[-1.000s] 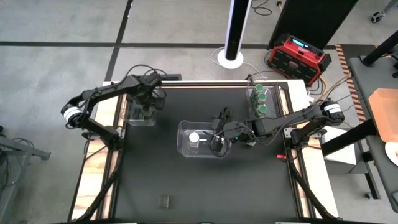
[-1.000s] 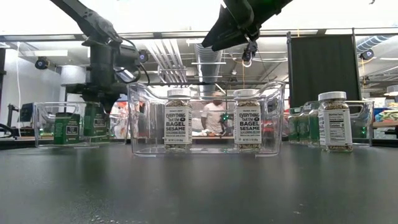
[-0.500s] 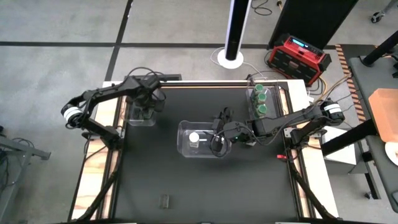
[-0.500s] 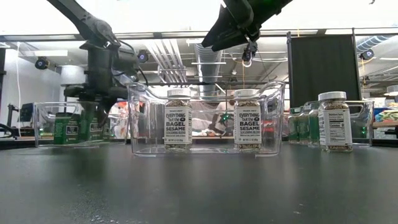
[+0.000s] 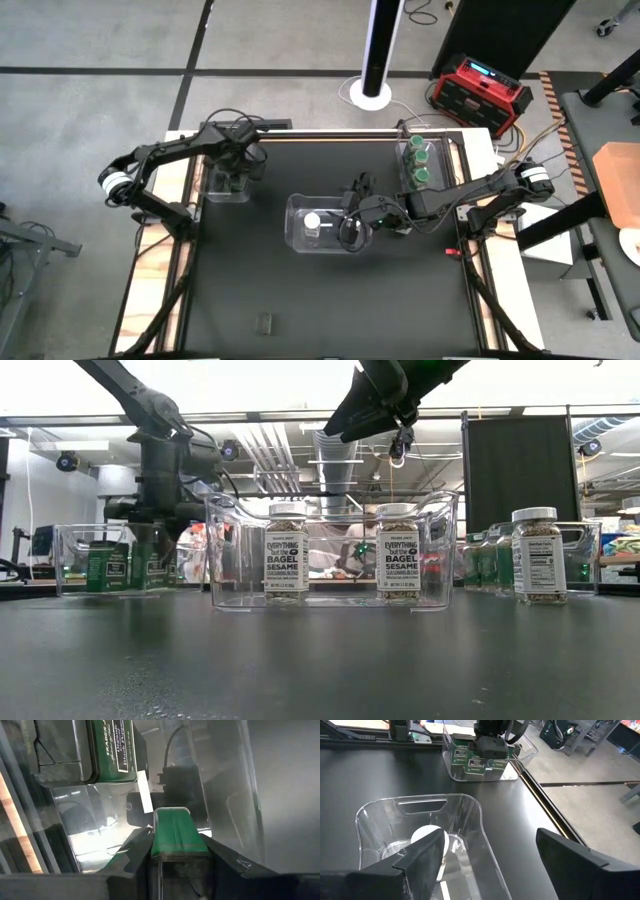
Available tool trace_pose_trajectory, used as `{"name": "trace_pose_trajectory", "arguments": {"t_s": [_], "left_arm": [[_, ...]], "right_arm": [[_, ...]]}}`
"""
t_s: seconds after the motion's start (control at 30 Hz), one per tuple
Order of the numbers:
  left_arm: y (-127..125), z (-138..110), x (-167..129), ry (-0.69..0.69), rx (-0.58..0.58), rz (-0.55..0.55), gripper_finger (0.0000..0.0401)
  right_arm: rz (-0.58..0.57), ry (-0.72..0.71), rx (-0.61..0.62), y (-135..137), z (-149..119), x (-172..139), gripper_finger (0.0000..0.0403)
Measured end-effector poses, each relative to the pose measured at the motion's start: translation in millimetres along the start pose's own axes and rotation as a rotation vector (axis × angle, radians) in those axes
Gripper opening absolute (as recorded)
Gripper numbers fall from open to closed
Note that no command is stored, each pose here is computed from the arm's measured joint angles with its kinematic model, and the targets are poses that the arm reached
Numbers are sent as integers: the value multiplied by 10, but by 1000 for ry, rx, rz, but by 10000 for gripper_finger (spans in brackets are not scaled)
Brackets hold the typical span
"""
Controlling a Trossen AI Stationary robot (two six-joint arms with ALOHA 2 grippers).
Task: Sort spices by type
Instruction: Put the black seasoning can into the top left transparent bin
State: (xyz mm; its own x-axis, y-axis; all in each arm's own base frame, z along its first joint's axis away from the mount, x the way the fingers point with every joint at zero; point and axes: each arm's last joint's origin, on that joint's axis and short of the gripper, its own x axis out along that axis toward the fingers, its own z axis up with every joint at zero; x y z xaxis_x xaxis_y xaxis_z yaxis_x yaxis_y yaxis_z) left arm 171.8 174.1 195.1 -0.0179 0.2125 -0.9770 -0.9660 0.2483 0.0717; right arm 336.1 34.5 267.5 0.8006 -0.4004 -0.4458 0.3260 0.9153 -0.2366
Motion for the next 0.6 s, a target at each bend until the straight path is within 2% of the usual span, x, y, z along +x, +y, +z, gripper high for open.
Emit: {"name": "trace_pose_trajectory", "arguments": {"t_s": [0.6], "left_arm": [[2, 35, -115, -31, 31, -18, 140]], "right_arm": [[0, -4, 3, 0, 5, 0, 317]]}}
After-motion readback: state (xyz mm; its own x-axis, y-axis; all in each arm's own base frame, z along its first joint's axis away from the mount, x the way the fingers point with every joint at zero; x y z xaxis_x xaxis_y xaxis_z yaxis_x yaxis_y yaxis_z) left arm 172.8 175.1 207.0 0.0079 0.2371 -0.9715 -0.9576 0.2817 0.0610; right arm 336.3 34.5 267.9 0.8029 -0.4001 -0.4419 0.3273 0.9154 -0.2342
